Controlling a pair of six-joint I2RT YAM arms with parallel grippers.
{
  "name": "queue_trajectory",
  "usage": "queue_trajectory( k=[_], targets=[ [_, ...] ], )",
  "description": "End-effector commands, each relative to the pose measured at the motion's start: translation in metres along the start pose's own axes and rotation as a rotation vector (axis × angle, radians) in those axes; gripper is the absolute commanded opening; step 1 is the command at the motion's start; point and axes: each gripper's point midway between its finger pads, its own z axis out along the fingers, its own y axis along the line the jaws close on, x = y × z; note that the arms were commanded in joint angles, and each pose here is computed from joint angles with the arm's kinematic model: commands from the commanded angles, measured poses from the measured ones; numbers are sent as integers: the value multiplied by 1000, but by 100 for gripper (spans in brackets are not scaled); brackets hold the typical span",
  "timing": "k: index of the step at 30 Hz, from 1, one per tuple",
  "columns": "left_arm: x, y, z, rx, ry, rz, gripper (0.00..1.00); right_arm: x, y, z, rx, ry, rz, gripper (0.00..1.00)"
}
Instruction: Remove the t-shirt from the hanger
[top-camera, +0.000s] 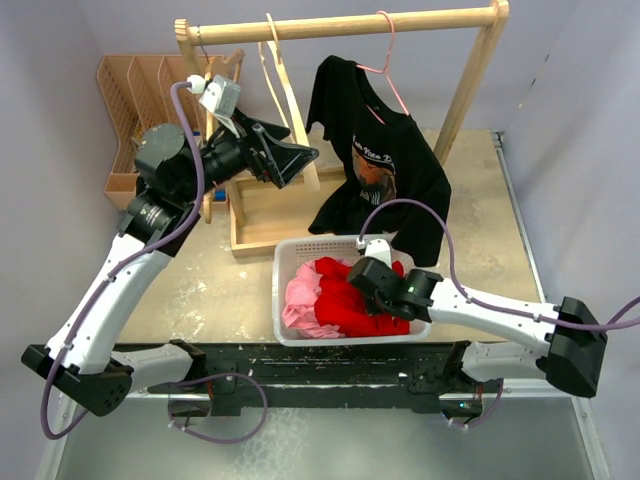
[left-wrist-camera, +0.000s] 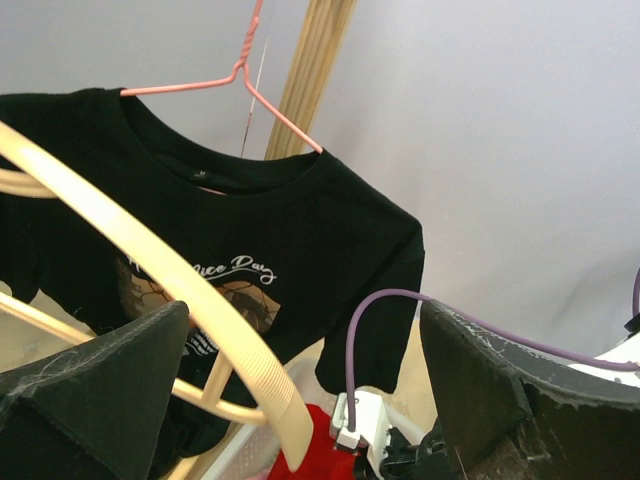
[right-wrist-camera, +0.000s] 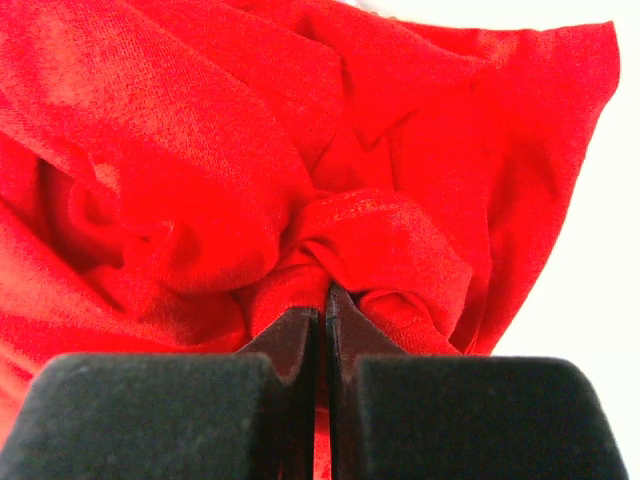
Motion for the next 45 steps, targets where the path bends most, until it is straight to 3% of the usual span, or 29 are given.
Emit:
queue_trajectory(
  k=[1, 4, 11, 18, 27, 32, 37, 42, 45],
  targets=[
    [-11, -1, 3, 12, -40, 22, 99, 5, -1, 11, 37, 11, 23, 2],
    [-16, -1, 5, 11, -47, 33, 99, -11, -9, 3, 100, -19, -1, 13],
    [-34, -3, 17, 26, -51, 78, 99, -70, -15, -49, 118, -159, 29, 51],
    [-52, -7, 30, 50, -53, 114, 99, -114, -24, -98, 102, -276, 28, 63],
    [-61, -12, 41, 94, -68, 123, 99, -134, -18, -126, 6, -353, -1, 60],
    [-68, -20, 57, 153, -52, 124, 99, -163, -16, -178, -165, -536, 21, 56],
    [-64, -21, 82, 174, -29, 116, 99, -189, -30, -242, -292, -741, 56, 46],
    [-67, -28, 107, 146, -13, 164, 99, -212, -69, -284, -203, -893, 139, 41],
    [-73, -27, 117, 135, -32, 173, 99, -221, -91, -299, -128, -941, 231, 51]
  ],
)
